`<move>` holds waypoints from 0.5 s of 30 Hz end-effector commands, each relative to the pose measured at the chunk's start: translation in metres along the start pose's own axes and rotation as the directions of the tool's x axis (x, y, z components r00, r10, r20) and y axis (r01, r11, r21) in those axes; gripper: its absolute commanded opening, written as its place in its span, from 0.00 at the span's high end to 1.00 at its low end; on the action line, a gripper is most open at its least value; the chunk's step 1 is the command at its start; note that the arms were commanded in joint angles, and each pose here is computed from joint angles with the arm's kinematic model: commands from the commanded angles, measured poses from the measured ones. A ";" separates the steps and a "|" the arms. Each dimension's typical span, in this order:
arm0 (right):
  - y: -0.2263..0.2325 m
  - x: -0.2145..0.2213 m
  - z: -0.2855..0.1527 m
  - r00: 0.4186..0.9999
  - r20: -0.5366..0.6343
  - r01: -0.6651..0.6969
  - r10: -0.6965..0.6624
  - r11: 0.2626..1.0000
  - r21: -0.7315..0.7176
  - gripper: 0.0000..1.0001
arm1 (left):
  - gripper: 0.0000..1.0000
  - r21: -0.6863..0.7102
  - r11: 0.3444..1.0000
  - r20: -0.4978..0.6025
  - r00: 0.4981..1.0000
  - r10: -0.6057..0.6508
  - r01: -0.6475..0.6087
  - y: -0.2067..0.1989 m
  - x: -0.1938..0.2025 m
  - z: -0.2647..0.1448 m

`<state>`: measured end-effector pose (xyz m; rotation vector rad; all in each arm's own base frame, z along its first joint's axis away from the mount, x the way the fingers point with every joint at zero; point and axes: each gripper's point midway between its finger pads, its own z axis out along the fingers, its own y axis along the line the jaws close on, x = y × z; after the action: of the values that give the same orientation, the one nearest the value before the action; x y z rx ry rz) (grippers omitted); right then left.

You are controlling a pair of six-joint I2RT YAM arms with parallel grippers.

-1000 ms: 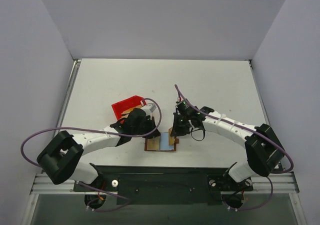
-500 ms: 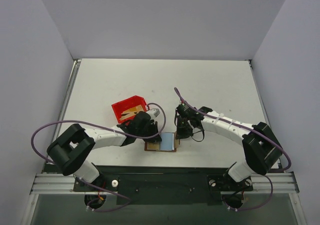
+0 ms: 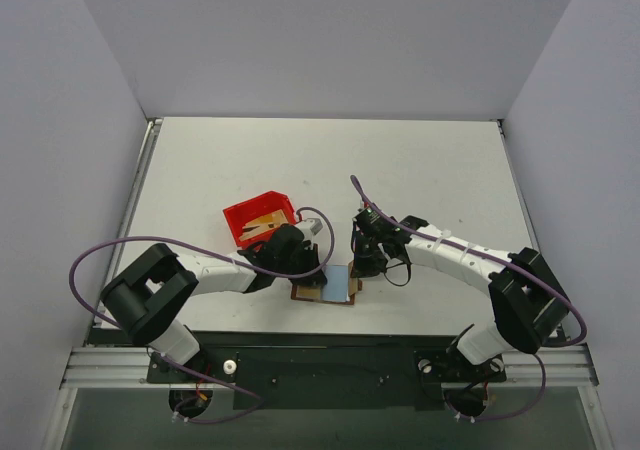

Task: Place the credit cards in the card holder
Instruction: Insert the credit card into the card holder.

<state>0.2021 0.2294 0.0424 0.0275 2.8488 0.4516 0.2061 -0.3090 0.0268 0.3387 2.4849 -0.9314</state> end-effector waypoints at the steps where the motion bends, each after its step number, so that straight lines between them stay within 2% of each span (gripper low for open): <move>1: 0.006 -0.003 -0.010 1.000 0.029 0.000 0.001 0.999 -0.035 1.00 | 1.00 0.024 1.000 0.007 1.000 0.004 -0.005 -0.005 0.002 0.003; 6: 0.009 -0.003 -0.012 0.999 0.050 -0.017 0.020 0.997 -0.070 1.00 | 1.00 0.041 0.999 0.041 0.999 -0.001 -0.001 -0.012 -0.005 -0.007; 10: 0.012 -0.003 -0.013 0.998 0.057 -0.020 0.025 0.996 -0.084 1.00 | 1.00 0.046 0.999 0.118 0.993 0.004 -0.010 -0.024 -0.025 -0.031; 15: 0.019 -0.003 -0.013 0.998 0.052 -0.030 0.037 0.992 -0.124 1.00 | 1.00 -0.024 1.000 0.197 0.980 0.008 -0.004 -0.018 -0.042 -0.054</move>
<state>0.2039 0.2375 0.0528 0.0556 2.7878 0.5561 0.2070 -0.2997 0.0698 0.2941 2.3733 -0.9454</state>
